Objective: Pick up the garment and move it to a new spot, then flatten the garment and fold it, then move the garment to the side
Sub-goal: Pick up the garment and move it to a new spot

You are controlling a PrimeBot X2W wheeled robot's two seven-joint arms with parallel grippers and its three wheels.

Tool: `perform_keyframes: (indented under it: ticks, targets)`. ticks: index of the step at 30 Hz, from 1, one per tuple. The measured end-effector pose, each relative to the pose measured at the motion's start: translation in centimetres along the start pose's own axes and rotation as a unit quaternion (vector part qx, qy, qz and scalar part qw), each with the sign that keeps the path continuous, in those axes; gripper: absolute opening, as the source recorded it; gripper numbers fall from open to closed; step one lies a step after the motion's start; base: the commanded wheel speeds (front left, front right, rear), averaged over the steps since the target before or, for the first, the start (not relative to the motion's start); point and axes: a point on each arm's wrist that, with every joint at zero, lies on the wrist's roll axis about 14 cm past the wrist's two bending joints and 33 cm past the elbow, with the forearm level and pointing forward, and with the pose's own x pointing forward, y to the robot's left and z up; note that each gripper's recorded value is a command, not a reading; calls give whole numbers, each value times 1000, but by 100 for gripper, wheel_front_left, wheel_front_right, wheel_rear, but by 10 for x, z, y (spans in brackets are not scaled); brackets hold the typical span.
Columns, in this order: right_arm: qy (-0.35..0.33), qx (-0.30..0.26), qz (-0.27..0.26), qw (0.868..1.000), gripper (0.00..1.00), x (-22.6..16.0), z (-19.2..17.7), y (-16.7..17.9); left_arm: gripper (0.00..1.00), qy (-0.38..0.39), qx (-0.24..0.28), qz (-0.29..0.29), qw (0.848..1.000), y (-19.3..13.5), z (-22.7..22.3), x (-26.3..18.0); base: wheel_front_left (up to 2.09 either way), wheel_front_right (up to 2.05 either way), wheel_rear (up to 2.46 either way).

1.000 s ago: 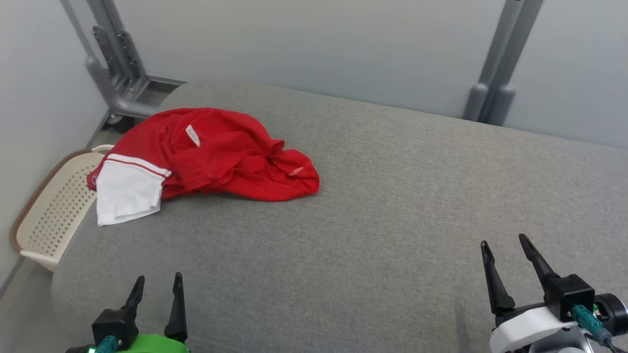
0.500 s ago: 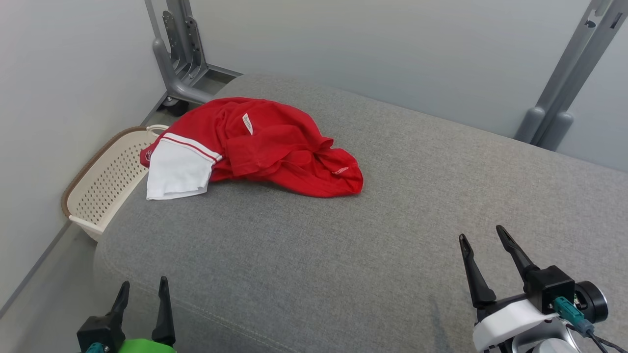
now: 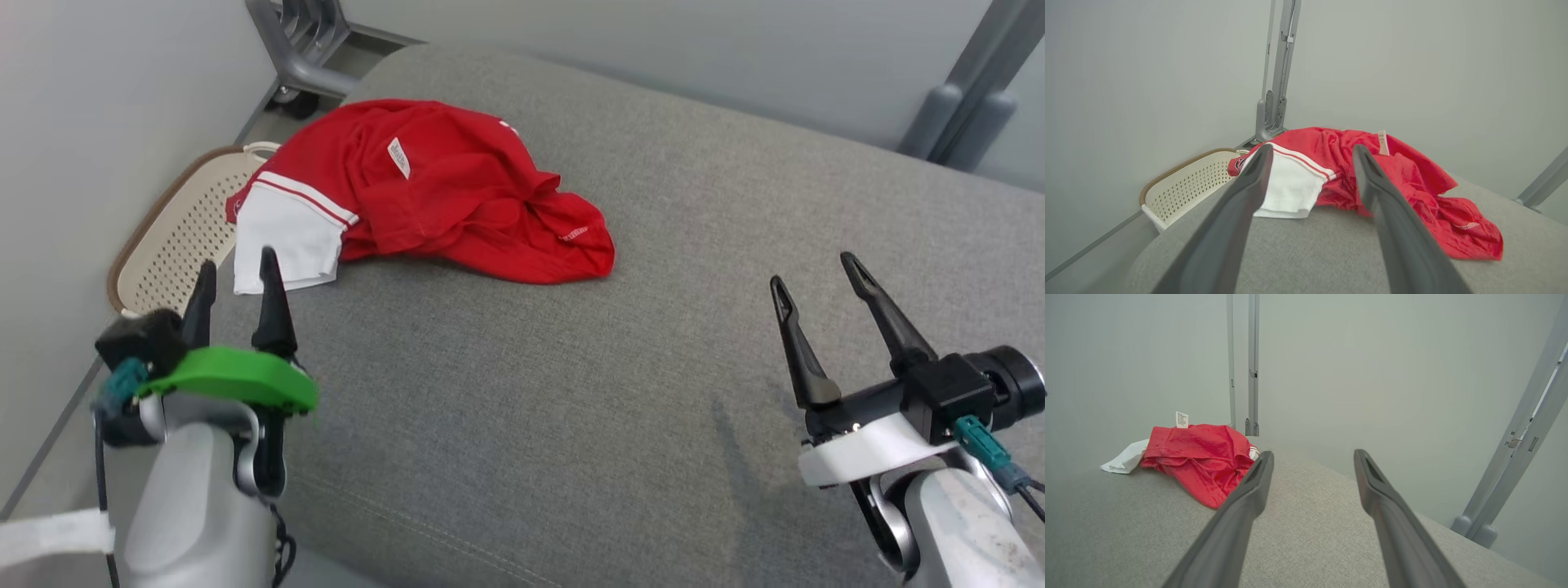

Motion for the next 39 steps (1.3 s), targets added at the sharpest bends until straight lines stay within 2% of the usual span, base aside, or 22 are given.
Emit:
perform_keyframes:
  ticks: [5, 10, 13, 17, 21, 22, 23, 27, 31, 35, 39]
  targets:
    - [-2, 12, -1, 1000, 100, 12, -18, -13, 100, 33, -13, -7, 999, -22, -4, 61, 0, 0, 0]
    - [23, 29, -24, 999, 100, 9, -53, -35, 100, 119, -35, -15, 992, -48, -46, 104, 0, 0, 0]
    - [39, 34, -45, 998, 100, 2, -70, -49, 100, 174, -20, -24, 984, -62, -79, 116, 0, 0, 0]
    - [55, 35, -70, 995, 100, -11, -83, -65, 100, 262, 2, -10, 965, -61, -130, 114, 0, 0, 0]
    - [65, 35, -89, 993, 100, -20, -89, -77, 100, 302, 17, -9, 953, -64, -158, 116, 0, 0, 0]
    - [67, 33, -94, 993, 100, -22, -91, -80, 38, 309, 16, -13, 951, -68, -163, 118, 0, 0, 0]
    - [70, 33, -98, 992, 100, -25, -93, -83, 0, 317, 20, -20, 948, -72, -169, 117, 0, 0, 0]
    - [80, 32, -111, 990, 100, -34, -97, -89, 0, 337, 33, -37, 940, -81, -183, 113, 0, 0, 0]
    - [80, 34, -117, 989, 100, -38, -91, -86, 0, 292, 41, -72, 953, -100, -165, 122, 0, 0, 0]
    - [81, 36, -123, 988, 100, -44, -84, -83, 0, 230, 43, -145, 961, -151, -133, 129, 0, 0, 0]
    - [66, 46, -122, 989, 100, -42, -70, -73, 0, 165, 46, -240, 955, -215, -89, 125, 0, 0, 0]
